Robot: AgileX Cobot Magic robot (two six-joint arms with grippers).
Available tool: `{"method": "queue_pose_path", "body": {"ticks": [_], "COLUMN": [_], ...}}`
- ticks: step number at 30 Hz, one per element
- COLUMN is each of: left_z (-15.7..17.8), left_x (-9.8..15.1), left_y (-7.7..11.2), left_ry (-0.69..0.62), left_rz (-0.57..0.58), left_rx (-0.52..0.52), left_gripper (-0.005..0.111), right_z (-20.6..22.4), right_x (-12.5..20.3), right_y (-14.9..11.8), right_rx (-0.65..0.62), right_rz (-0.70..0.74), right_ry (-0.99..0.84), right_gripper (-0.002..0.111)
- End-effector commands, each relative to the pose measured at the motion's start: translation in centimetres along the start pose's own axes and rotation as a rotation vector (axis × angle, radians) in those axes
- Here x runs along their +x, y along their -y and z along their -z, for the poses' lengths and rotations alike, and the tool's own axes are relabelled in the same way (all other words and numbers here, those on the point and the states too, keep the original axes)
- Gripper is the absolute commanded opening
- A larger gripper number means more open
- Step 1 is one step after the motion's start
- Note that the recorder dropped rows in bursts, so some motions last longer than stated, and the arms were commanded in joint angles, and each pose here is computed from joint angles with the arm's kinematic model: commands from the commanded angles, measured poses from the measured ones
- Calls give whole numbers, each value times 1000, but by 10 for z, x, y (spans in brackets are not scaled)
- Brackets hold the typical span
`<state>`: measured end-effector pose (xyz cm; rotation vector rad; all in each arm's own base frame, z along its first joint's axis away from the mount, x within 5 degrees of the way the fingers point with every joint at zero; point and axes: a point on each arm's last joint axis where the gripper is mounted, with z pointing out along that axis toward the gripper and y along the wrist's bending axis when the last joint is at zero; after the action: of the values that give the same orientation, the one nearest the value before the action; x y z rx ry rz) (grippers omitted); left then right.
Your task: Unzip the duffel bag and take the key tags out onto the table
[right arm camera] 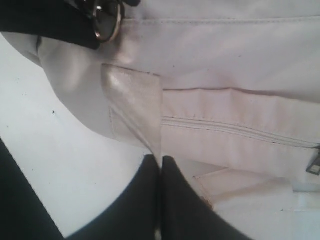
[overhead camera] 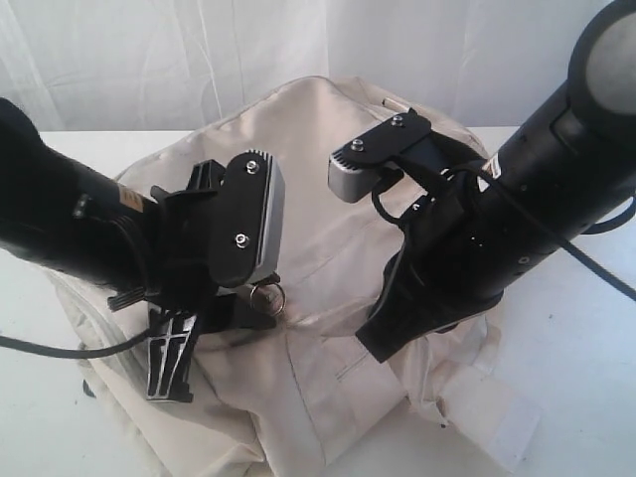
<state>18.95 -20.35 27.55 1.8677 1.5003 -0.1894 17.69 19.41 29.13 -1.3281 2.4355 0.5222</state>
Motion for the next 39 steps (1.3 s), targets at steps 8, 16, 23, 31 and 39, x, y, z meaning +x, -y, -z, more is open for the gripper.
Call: {"method": "queue_pose_path", "body": {"ticks": [8,16,23,31,39], "left_z": [52,54,56,64,74], "left_x": [-5,7,14,29,51], "left_y": [7,3,-3,-17,-27], "left_ry": [-13,-141,-225,-400,-484], "left_rz": [-13,-31,-72,-136,-41], "left_rx": [-55,-99,-161,-291,-332], "left_gripper": [0,0,0,0,0], "right_z": [5,5,5,5,1], "right_x": [0,1,1,1,0], "right_y": [-1,-1,-2,-2,-1], "right_rx": [6,1,0,-1,-8], "right_rz": [3,1,1,1,-9], "right_ry": [8,-4,-8,-9,-7], "right_gripper": [0,0,0,0,0]}}
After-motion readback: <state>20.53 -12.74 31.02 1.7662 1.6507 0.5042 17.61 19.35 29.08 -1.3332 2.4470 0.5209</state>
